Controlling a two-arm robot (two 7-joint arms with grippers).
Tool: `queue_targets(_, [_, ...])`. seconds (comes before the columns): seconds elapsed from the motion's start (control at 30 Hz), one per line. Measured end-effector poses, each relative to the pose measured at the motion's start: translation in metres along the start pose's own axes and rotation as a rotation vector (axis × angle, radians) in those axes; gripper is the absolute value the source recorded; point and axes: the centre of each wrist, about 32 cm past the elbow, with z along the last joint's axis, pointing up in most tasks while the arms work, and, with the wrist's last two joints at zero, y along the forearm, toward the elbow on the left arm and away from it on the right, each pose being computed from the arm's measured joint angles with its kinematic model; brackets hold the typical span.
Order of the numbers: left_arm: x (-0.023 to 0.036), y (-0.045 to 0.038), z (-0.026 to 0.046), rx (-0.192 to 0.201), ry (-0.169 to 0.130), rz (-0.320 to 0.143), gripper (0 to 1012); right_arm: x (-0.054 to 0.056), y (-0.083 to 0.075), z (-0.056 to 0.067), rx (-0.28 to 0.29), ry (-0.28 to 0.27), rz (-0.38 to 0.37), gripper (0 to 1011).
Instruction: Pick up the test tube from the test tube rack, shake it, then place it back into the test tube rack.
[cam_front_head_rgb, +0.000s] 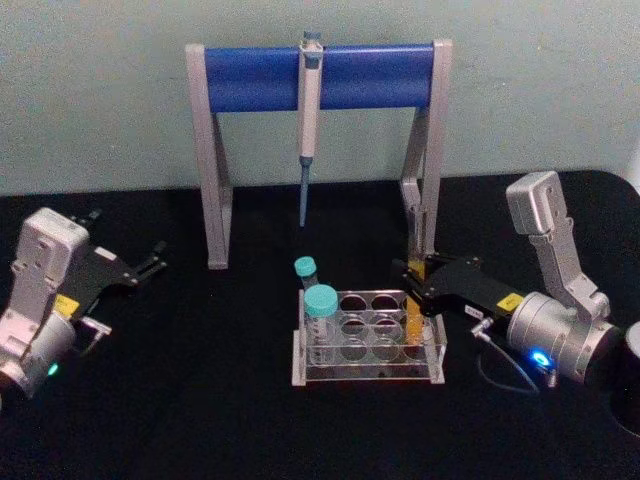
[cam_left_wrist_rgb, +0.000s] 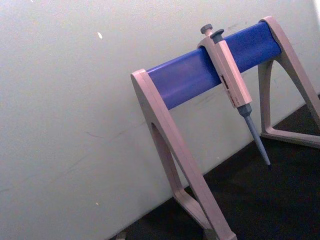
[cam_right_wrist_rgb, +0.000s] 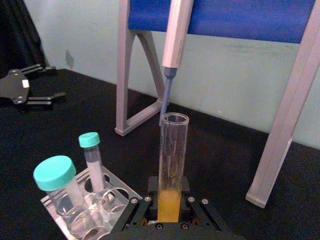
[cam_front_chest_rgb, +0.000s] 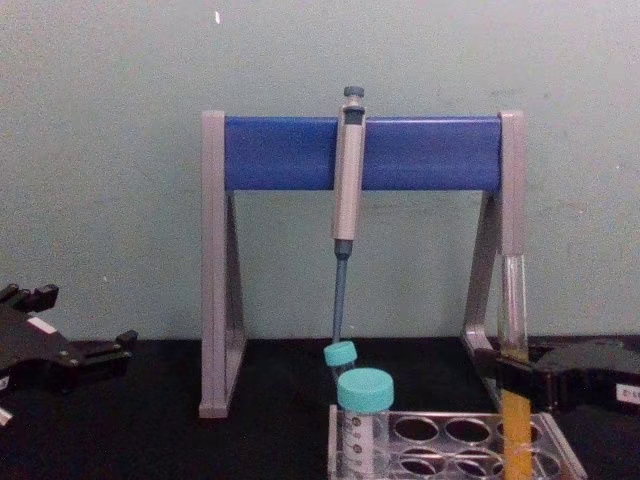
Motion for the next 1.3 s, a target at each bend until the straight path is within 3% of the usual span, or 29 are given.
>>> queue_targets(0.4, [0.0, 0.0, 0.0, 0.0, 0.0, 0.0, 1001, -0.007, -0.009, -0.007, 0.067, -0.06, -0.003, 232])
queue_targets(0.67, [0.0, 0.0, 0.0, 0.0, 0.0, 0.0, 1001, -0.008, -0.014, -0.004, 0.102, -0.076, -0.017, 232])
queue_targets(1.3, [0.0, 0.0, 0.0, 0.0, 0.0, 0.0, 1001, -0.012, -0.023, 0.026, 0.239, -0.098, -0.003, 232])
